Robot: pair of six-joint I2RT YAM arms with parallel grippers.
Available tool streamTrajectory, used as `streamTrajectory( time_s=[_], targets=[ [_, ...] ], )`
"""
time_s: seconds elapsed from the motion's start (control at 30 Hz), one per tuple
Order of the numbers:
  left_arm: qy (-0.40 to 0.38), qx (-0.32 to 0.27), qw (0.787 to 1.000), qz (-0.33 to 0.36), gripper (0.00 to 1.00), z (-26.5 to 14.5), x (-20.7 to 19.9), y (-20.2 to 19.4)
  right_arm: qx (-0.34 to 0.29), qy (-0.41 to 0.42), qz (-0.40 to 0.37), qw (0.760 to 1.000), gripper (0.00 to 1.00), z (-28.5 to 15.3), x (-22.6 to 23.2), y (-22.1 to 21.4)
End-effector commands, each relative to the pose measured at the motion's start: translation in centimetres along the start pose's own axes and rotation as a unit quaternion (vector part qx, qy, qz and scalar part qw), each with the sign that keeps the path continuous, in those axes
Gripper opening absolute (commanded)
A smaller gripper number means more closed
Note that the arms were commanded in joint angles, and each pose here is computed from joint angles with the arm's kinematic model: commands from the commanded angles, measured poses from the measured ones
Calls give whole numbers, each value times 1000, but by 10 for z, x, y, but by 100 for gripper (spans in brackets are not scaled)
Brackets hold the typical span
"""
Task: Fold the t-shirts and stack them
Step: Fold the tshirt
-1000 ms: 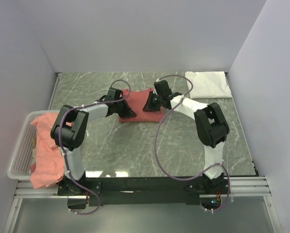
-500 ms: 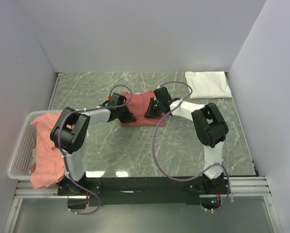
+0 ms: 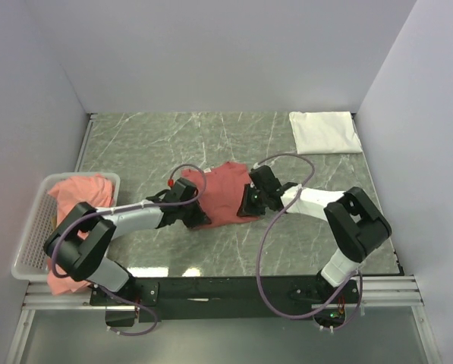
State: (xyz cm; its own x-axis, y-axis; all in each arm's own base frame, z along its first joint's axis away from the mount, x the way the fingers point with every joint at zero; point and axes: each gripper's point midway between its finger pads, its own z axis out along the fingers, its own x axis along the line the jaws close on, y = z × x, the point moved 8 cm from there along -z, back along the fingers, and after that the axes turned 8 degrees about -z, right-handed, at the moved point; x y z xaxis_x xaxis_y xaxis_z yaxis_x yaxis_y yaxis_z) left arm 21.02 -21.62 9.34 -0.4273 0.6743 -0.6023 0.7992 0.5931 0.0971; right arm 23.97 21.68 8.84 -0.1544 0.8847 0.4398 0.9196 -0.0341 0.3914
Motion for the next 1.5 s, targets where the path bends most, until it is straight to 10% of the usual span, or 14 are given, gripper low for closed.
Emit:
streamTrajectory(
  time_s=[0.0, 0.3, 0.6, 1.47],
  targets=[
    [-10, -22, 1000, 0, 1, -20, -5, 2, -34, 22, -11, 999, 23, -19, 12, 8],
    [-36, -95, 995, -5, 2, -44, -38, 63, -111, 58, -41, 991, 28, -63, 52, 75],
    [-24, -95, 995, -20, 1, -4, -55, 107, -88, 86, -46, 991, 25, 11, 56, 125],
    [-21, -68, 991, -117, 2, 31, -6, 175, -26, 107, 102, 989, 29, 51, -58, 166]
  ],
)
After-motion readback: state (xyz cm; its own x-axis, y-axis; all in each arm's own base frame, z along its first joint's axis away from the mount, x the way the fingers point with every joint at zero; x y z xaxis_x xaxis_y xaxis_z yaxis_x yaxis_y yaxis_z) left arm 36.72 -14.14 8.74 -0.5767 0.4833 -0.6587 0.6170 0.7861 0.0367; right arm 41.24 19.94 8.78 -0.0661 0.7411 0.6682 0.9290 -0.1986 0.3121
